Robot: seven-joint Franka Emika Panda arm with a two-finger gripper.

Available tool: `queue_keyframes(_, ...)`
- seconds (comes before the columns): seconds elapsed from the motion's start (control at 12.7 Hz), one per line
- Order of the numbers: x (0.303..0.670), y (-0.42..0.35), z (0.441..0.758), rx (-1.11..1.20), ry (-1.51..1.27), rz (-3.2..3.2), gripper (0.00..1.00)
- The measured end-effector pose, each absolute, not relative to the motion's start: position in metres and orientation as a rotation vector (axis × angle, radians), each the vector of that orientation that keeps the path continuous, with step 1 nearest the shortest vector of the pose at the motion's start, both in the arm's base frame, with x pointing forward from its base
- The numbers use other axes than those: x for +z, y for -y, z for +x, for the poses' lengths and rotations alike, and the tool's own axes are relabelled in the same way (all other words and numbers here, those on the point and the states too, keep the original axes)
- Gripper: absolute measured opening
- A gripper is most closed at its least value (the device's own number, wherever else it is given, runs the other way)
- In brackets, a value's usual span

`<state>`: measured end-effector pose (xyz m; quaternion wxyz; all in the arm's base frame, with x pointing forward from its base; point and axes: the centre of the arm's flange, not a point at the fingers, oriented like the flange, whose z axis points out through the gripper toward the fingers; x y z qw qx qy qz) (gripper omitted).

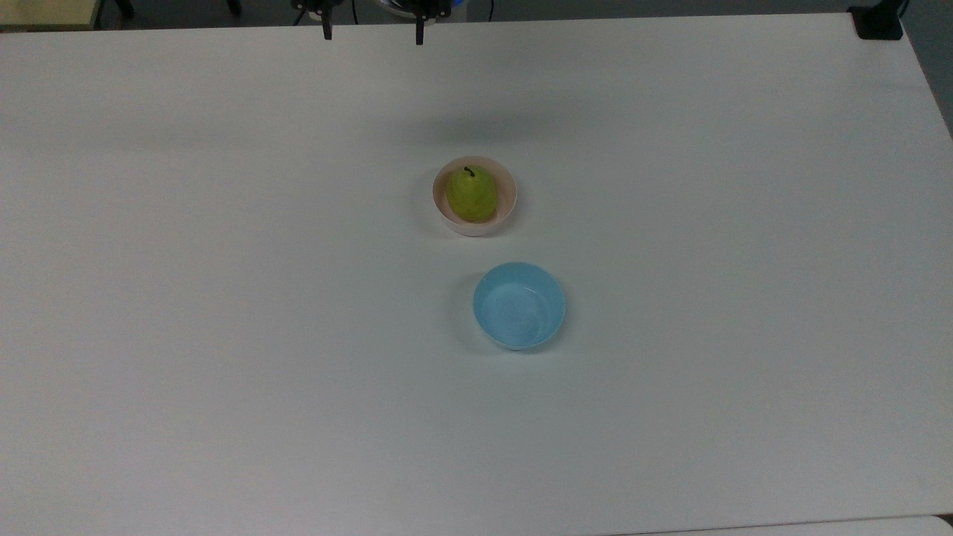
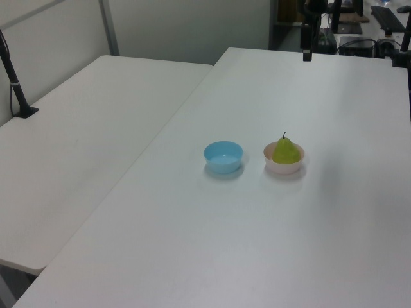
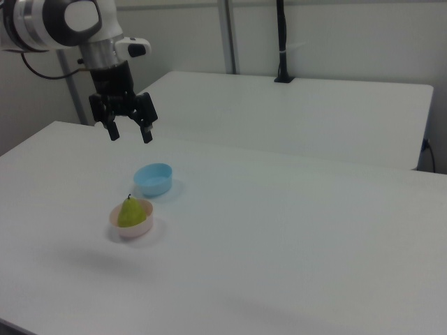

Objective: Pick up a pear from the bowl
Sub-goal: 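Move the open gripper over the pink bowl holding the green pear, then lower the gripper around the pear and close on it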

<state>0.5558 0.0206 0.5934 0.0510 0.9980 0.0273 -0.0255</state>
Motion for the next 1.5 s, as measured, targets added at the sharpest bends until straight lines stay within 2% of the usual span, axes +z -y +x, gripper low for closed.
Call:
queue_keyframes(0.24,0.573,-0.019,0.557,-0.120,-0.105,3.035,1.00)
queue_keyframes(0.63,0.505,-0.026,0.558,-0.165,-0.246,3.031,1.00)
queue_keyframes(1.18,0.422,-0.087,0.574,-0.168,-0.343,3.019,1.00)
queue_keyframes(1.5,0.387,-0.105,0.582,-0.193,-0.380,3.014,0.96)
